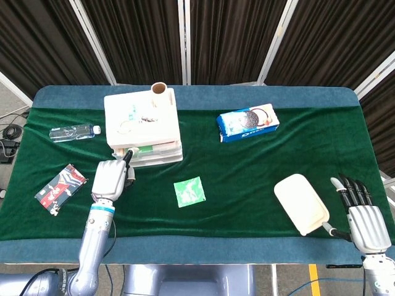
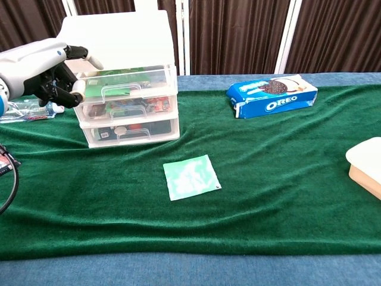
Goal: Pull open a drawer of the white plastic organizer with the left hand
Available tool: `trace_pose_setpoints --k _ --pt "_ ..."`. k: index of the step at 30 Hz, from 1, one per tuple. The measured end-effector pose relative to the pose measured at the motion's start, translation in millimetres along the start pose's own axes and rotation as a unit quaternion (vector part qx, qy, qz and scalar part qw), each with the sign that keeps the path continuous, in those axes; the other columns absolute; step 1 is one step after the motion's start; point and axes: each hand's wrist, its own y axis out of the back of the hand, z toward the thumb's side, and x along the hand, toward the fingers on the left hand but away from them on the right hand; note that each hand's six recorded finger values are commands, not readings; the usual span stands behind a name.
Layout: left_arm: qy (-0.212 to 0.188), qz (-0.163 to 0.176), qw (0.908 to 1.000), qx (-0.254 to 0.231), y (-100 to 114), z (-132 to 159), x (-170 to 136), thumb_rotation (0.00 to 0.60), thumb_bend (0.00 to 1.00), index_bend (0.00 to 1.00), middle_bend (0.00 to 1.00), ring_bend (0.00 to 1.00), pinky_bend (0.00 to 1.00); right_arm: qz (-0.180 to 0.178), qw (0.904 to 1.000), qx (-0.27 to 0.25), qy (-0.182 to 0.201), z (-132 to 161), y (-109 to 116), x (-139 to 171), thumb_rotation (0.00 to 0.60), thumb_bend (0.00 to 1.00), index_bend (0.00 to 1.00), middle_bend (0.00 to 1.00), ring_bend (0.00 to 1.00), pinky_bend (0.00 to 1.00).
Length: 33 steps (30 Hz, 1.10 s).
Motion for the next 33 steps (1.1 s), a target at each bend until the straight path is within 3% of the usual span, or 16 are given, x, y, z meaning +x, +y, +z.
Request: trace_pose_setpoints --k 33 --pt "0.002 -0.01 0.9999 0.003 -6 12 10 0.6 0.73 0.21 0.8 0.66 0.7 0.0 1.0 -0.001 0.001 0 0 0 0.6 0.02 0.02 0.0 0.0 0.0"
